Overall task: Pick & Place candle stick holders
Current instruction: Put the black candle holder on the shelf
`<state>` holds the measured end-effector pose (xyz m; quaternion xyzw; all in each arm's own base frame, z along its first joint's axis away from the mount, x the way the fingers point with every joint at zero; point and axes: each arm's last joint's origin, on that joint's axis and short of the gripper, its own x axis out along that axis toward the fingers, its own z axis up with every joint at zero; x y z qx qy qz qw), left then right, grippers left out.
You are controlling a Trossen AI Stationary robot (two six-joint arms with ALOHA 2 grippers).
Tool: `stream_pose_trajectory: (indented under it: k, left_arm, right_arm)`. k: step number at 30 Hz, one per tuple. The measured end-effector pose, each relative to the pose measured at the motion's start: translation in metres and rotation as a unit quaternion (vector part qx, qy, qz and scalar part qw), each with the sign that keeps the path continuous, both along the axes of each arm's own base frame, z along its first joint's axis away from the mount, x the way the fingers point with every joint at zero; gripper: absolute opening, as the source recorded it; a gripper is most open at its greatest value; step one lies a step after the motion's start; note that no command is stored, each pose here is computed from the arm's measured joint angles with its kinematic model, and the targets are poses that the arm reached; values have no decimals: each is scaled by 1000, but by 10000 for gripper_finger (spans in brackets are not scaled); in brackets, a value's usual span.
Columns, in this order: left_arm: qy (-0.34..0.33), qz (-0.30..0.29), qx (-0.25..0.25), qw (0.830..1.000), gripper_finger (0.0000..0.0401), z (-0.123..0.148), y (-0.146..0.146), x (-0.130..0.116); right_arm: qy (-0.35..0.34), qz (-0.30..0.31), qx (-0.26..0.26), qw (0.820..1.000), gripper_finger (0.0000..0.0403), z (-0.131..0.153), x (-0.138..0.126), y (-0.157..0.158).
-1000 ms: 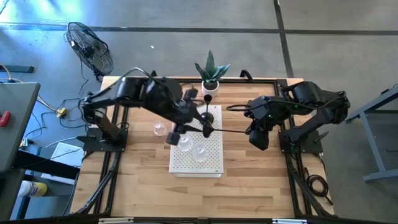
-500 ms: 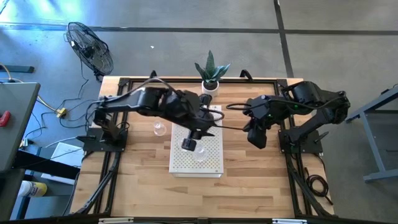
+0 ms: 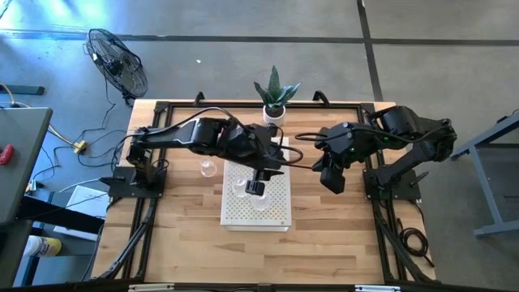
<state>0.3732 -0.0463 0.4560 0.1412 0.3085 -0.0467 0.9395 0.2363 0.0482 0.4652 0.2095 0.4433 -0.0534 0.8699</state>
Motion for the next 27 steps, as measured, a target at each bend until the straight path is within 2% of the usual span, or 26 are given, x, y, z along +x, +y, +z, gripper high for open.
stream_pose_trajectory:
  k: [15, 27]
  left_arm:
    - [29, 15, -7, 999, 150, -8, 0, 1]
    - [48, 38, 11, 998, 150, -29, -1, 23]
  right_arm:
    - [-10, 15, -21, 1000, 6, 1, 1, 0]
    - [-11, 21, -26, 999, 10, 1, 1, 0]
